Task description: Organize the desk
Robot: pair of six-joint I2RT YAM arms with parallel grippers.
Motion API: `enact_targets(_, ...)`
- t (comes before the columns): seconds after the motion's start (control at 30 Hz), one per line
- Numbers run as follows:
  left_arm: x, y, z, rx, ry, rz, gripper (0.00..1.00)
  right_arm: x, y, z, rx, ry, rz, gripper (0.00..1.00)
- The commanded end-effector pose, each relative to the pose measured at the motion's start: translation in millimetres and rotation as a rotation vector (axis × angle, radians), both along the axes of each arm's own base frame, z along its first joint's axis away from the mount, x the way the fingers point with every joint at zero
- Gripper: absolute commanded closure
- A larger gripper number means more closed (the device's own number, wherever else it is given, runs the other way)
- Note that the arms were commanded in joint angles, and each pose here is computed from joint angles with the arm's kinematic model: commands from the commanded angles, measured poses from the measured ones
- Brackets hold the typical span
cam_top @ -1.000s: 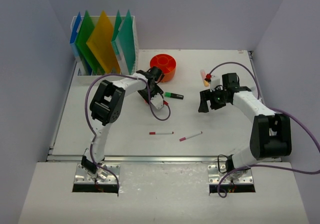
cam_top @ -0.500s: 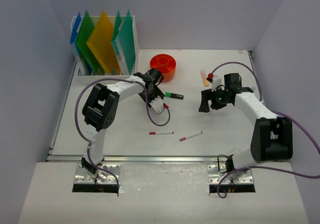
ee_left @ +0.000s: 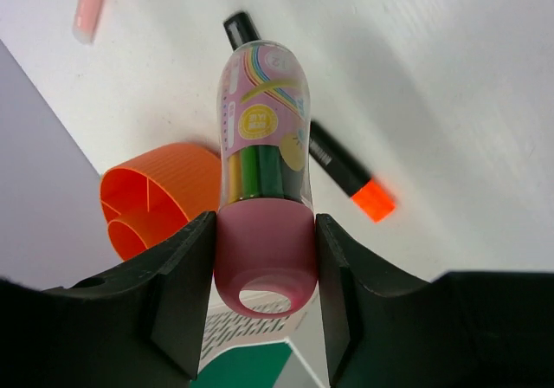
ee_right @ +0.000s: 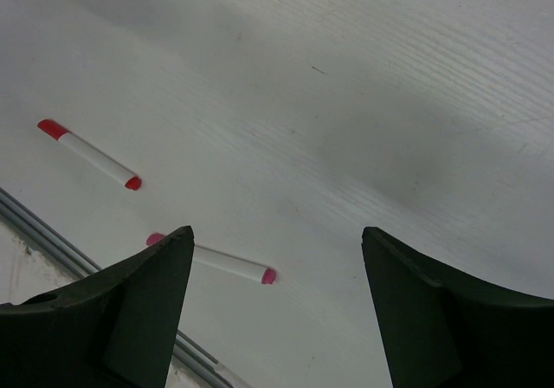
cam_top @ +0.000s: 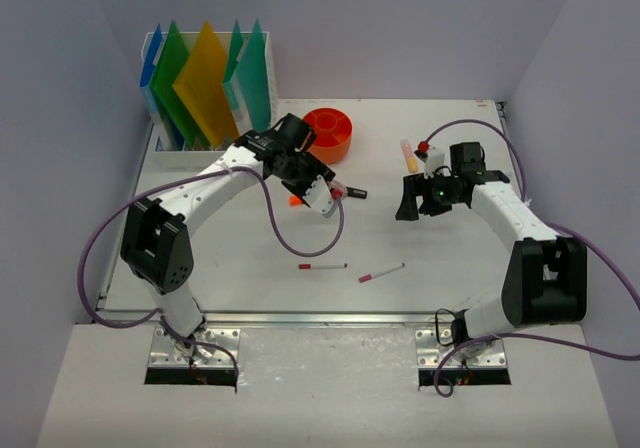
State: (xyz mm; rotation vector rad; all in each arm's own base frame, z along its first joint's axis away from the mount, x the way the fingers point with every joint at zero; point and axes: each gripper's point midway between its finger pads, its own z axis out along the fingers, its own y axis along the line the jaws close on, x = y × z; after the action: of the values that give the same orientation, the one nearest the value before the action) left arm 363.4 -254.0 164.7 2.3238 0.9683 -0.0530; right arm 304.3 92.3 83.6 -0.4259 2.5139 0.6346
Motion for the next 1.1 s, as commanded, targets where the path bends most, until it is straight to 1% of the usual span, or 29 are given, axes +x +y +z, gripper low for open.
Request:
enact_targets(0.0,-13,-36,57,-0.302,0.203,0.116,1.0,12,5,25,0.035,-0.062,0.001,0.21)
enact_targets(0.07,-7,-39,62,-0.338,0.243,0.154,1.0,12,5,25,0.034,-0.06,0.0,0.21)
enact_targets(0.13,3,-38,62,-0.343,0.223,0.184,1.0,11,5,24,0.033,-0.06,0.001,0.21)
enact_targets(0.2,13,-34,57,-0.316,0.168,0.194,1.0,11,4,23,0.029,-0.06,0.002,0.21)
enact_targets(0.27,27,-27,50,-0.269,0.086,0.213,1.0,10,4,21,0.026,-0.058,0.002,0.21)
enact_targets(0.4,73,-10,64,-0.17,-0.208,0.198,1.0,11,4,18,0.025,-0.056,0.004,0.21)
enact_targets(0.5,106,-1,84,-0.123,-0.337,0.196,1.0,10,5,15,0.031,-0.045,0.005,0.21)
enact_targets(0.53,120,4,108,-0.126,-0.399,0.218,1.0,10,4,14,0.032,-0.043,0.004,0.22)
enact_targets(0.6,139,9,107,-0.08,-0.443,0.208,1.0,9,5,12,0.035,-0.041,0.004,0.22)
enact_targets(0.7,164,16,125,-0.037,-0.567,0.167,1.0,7,5,10,0.037,-0.044,0.007,0.22)
enact_targets(0.77,179,24,126,0.001,-0.623,0.131,1.0,5,5,9,0.037,-0.043,0.008,0.22)
enact_targets(0.93,205,37,121,0.097,-0.668,0.06,1.0,2,5,5,0.035,-0.045,0.011,0.21)
enact_targets(0.97,210,40,114,0.12,-0.666,0.039,1.0,1,5,4,0.035,-0.045,0.011,0.21)
enact_targets(1.03,219,42,116,0.137,-0.694,0.015,1.0,-1,3,2,0.033,-0.044,0.01,0.21)
enact_targets(1.07,222,42,109,0.152,-0.692,-0.004,1.0,-3,3,1,0.033,-0.041,0.01,0.21)
